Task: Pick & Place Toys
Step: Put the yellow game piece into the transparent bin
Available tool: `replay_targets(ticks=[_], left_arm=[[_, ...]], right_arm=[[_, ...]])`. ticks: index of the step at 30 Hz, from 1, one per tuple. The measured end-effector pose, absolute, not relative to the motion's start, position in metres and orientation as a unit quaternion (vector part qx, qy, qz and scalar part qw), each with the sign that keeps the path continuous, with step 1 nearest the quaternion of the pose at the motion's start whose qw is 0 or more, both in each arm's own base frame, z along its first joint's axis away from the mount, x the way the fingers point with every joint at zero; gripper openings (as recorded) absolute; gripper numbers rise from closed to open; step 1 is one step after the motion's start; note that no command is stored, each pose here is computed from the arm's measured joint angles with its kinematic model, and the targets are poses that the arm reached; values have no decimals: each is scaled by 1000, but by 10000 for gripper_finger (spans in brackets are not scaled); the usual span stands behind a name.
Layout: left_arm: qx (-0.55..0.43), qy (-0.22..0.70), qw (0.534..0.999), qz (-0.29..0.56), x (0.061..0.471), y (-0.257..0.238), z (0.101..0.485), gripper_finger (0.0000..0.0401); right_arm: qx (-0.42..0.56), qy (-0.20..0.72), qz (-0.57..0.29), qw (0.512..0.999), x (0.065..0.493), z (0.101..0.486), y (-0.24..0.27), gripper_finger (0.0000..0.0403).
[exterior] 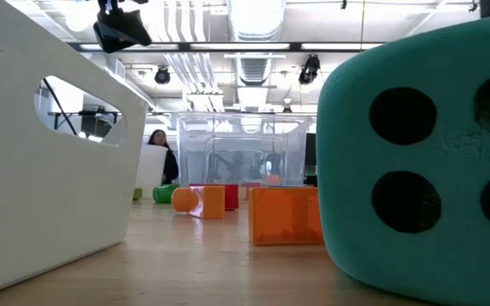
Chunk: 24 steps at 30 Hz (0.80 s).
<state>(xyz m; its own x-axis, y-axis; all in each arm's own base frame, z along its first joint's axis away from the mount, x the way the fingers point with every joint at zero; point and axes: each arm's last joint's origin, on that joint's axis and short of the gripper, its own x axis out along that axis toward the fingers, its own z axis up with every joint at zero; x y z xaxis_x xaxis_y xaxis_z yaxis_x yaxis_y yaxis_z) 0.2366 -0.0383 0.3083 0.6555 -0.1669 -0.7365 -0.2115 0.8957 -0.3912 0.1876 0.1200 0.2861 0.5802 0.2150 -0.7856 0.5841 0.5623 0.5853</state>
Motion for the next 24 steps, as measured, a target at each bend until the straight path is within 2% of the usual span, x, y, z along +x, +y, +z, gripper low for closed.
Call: replay_targets(ticks=[4,7,11,16,20,24], left_arm=[[-231,412,881,23,237,-38,308,262],[-230,413,881,23,237,-38,308,262],[-222,429,875,25,234,-37,306,262],[-209,457,864,30,225,-36,304,262],[-209,455,865,30,212,-35,311,262],[-217,432,875,37,200,-33,321,262]], right_arm=[[475,414,-227,743,196,297,99,248],[468,401,-248,747,215,303,85,248],[365,430,-229,794,247,306,68,248],[219,507,-225,803,272,283,46,248],[174,533,-200,803,282,263,31,248],[192,528,-157,812,282,243,18,248]])
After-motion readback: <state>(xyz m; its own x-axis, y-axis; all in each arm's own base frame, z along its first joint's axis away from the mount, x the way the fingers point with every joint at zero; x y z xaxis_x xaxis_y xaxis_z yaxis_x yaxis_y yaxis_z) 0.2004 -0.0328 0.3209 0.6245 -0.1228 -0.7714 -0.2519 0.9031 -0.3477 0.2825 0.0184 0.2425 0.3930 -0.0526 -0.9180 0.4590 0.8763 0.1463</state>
